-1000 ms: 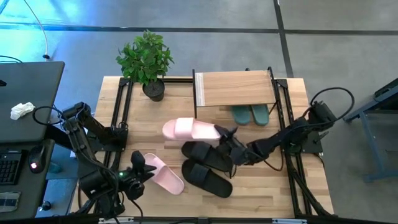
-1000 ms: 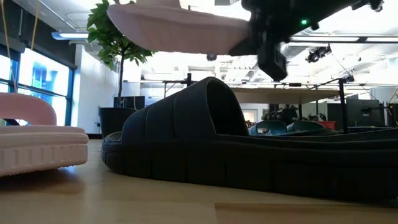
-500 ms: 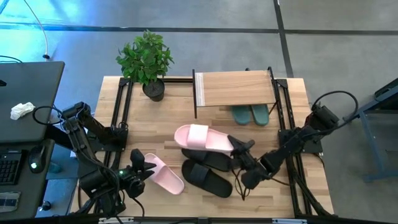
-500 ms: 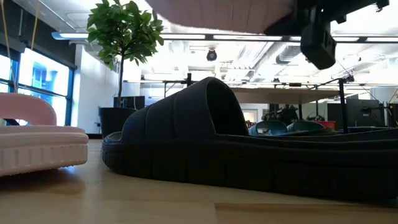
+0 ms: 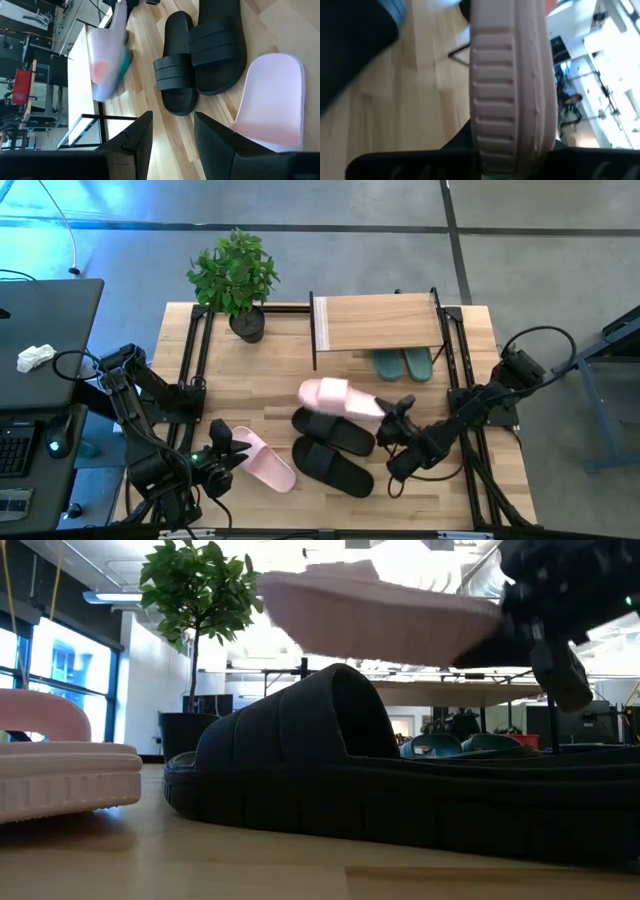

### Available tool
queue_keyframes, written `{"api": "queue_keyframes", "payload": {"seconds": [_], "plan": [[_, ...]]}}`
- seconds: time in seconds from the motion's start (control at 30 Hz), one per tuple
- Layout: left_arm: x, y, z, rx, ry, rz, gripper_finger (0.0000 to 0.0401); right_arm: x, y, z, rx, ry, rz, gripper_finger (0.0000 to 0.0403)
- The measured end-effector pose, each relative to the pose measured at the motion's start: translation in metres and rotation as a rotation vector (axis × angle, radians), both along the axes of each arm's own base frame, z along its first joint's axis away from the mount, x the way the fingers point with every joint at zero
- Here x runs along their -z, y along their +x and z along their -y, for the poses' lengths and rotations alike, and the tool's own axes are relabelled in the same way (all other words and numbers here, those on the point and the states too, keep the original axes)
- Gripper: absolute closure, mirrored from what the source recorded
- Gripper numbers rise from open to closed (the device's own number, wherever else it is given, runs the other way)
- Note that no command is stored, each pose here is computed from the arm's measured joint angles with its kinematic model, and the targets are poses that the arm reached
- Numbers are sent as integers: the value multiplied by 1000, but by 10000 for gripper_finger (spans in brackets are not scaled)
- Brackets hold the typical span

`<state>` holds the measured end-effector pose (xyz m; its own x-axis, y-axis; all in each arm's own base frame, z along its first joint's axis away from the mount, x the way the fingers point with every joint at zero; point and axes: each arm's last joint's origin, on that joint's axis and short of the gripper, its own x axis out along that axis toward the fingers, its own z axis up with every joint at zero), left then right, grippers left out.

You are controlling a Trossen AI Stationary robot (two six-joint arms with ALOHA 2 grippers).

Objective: Pick and place slides into the shelf
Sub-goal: Put the top pink slide under the shelf

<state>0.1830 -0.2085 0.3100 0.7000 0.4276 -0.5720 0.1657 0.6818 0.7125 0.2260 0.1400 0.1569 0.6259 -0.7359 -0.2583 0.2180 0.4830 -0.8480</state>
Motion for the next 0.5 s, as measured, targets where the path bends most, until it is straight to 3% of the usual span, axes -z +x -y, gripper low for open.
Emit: {"api": "queue_keyframes", "payload": {"seconds": [0.2,0.37,0.5], "plan": [[0,0,0,-2,11,15,274,7,-17,20,154,191,-175,367],[-1,0,0,-4,20,27,274,7,-21,29,250,245,-191,367],[-1,1,0,-6,15,30,274,11,-17,36,353,407,-243,367]]}}
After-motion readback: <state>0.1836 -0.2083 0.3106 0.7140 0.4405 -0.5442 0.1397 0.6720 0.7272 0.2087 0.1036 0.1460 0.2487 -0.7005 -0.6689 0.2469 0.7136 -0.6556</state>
